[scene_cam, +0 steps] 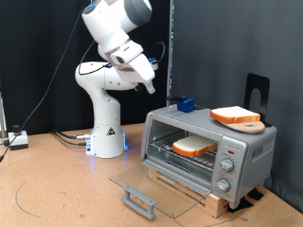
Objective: Make a piece of toast with the oven
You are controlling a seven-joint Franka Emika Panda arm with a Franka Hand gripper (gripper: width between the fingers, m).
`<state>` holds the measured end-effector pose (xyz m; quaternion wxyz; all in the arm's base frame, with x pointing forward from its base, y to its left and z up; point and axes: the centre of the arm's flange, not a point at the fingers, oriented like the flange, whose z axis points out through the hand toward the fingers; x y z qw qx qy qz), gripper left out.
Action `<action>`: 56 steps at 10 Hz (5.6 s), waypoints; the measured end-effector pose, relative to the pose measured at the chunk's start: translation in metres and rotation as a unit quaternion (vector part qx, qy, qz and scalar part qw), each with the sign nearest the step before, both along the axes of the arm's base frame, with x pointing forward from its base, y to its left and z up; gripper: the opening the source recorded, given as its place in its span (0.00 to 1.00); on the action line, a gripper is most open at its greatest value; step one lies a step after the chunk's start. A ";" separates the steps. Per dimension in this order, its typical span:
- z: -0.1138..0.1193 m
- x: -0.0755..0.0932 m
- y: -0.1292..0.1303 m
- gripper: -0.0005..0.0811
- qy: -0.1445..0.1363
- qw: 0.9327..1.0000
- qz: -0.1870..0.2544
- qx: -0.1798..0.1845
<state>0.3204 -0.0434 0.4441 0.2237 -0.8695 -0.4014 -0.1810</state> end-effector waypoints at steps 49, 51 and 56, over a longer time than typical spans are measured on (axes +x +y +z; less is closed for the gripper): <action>-0.275 0.062 -0.205 0.99 0.580 0.677 -0.449 0.057; -0.294 0.055 -0.194 0.99 0.597 0.671 -0.437 0.048; -0.325 0.040 -0.138 0.99 0.617 0.675 -0.403 0.034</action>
